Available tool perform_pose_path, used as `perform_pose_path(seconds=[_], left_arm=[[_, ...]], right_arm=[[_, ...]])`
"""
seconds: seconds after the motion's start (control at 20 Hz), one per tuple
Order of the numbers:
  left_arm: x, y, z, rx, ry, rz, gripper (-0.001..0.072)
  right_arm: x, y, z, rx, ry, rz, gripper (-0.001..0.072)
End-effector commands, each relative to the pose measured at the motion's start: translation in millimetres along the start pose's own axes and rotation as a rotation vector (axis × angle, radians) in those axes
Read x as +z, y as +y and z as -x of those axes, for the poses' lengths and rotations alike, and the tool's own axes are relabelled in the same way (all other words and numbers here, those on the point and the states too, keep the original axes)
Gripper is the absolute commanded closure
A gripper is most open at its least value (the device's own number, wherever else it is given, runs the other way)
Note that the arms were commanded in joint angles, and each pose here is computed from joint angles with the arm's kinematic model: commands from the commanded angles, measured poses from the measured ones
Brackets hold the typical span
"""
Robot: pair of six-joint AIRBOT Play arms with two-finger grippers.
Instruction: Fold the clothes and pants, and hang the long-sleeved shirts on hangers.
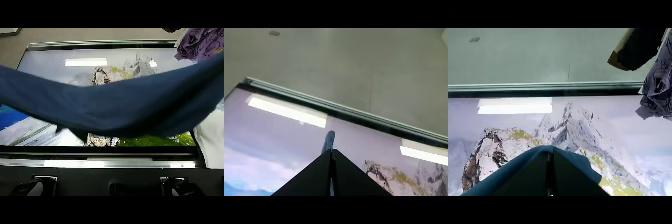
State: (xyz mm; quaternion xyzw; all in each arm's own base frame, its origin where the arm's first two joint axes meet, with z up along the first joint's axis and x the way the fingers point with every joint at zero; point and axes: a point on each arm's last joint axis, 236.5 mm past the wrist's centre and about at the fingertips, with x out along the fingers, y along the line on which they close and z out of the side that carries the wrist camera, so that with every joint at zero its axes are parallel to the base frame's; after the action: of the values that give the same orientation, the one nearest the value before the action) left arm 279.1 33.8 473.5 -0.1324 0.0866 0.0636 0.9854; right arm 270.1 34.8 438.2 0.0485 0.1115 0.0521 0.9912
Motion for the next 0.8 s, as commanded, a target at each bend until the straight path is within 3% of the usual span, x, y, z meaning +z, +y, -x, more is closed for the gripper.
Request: perform_pose_path(seconds=[0.0,0.3,0.45,0.6,0.75], left_arm=[[-28.0,15.6,-41.1,0.048,0.115,0.006,0.0698],[-212.1,75.7,-214.5,0.175,0.651,0.052,0.0697],[-318.9,102.8,-269.9,0.226,0.884,0.068,0.0696],[-390.4,117.2,-304.6,0.246,0.999,0.073,0.0696],[-415.3,119.9,-321.3,0.244,1.011,0.071,0.0696]], right_arm=[[-39.5,-3.8,-58.1,-0.041,0.185,-0.043,0.0688],[-209.8,-1.8,-252.9,-0.083,0.680,-0.029,0.0688],[-312.0,5.9,-324.9,-0.082,0.844,-0.120,0.0687],[-384.4,21.4,-356.2,-0.083,0.953,-0.287,0.0684],[-408.8,44.5,-360.5,-0.031,1.014,-0.405,0.0618]])
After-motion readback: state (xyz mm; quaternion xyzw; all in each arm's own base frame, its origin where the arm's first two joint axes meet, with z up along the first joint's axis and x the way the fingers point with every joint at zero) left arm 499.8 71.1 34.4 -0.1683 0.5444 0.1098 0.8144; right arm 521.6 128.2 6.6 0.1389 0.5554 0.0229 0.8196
